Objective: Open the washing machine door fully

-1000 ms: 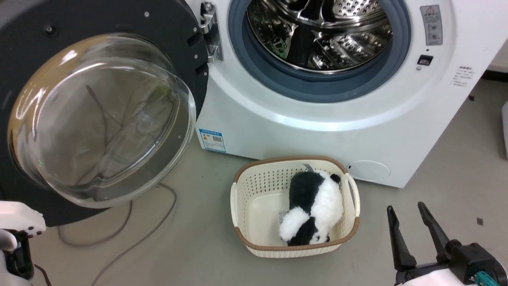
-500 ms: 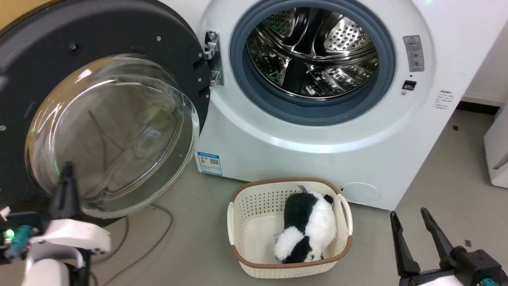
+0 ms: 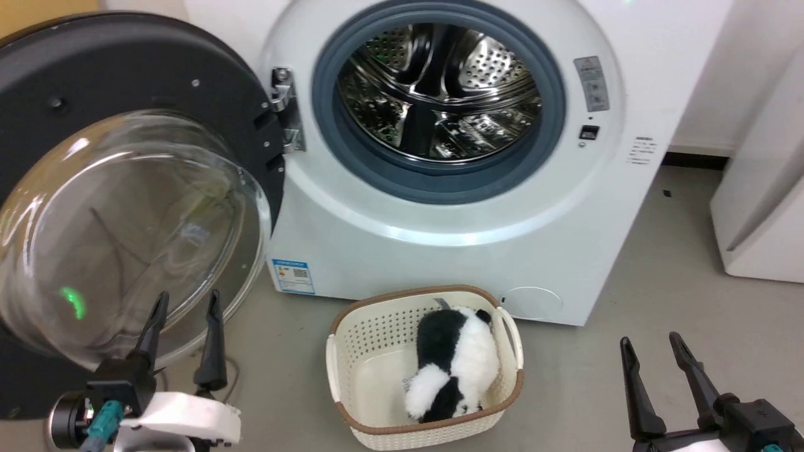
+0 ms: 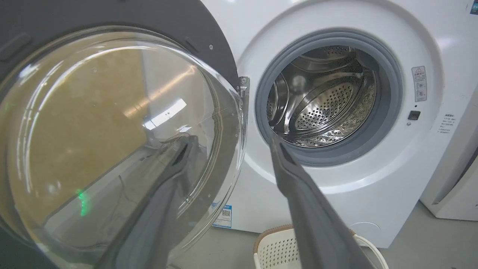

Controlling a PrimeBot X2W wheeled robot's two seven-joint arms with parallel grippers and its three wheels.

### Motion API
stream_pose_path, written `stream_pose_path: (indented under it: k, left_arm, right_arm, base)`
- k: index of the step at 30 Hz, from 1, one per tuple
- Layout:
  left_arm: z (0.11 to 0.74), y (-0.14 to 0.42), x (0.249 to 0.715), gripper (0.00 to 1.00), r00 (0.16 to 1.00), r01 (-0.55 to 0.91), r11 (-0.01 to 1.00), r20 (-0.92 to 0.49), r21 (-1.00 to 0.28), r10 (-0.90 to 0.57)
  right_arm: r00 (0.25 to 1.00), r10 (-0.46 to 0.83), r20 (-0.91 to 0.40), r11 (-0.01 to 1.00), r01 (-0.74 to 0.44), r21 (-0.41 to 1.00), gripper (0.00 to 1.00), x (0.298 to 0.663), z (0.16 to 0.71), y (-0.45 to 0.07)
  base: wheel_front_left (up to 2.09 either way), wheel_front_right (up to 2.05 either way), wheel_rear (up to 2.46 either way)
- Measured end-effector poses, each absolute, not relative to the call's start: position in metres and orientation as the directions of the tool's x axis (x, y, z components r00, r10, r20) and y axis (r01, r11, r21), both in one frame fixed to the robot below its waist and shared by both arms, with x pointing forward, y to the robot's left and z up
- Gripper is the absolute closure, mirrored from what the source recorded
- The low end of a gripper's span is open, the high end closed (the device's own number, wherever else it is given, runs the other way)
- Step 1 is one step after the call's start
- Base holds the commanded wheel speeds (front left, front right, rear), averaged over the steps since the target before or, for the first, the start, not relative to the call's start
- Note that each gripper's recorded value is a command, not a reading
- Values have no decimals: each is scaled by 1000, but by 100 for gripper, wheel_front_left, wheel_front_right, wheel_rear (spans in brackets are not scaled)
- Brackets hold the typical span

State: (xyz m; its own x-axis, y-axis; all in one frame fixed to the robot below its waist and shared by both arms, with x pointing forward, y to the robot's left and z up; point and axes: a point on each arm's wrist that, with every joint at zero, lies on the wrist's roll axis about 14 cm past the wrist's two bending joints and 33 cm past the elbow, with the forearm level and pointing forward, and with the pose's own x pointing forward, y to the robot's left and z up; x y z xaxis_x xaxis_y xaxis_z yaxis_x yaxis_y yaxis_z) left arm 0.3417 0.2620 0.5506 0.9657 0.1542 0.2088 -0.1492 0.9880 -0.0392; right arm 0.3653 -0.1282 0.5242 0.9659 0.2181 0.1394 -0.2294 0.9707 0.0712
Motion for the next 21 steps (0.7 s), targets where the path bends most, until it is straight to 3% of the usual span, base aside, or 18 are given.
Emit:
stream_pose_path:
  k: [21]
  left_arm:
    - [532,196,366,0,988,22,1000,156,0,-21]
  right_arm:
    - [982,103,160,992,-113,54,0,346,531,-166]
  base:
    - [0,0,0]
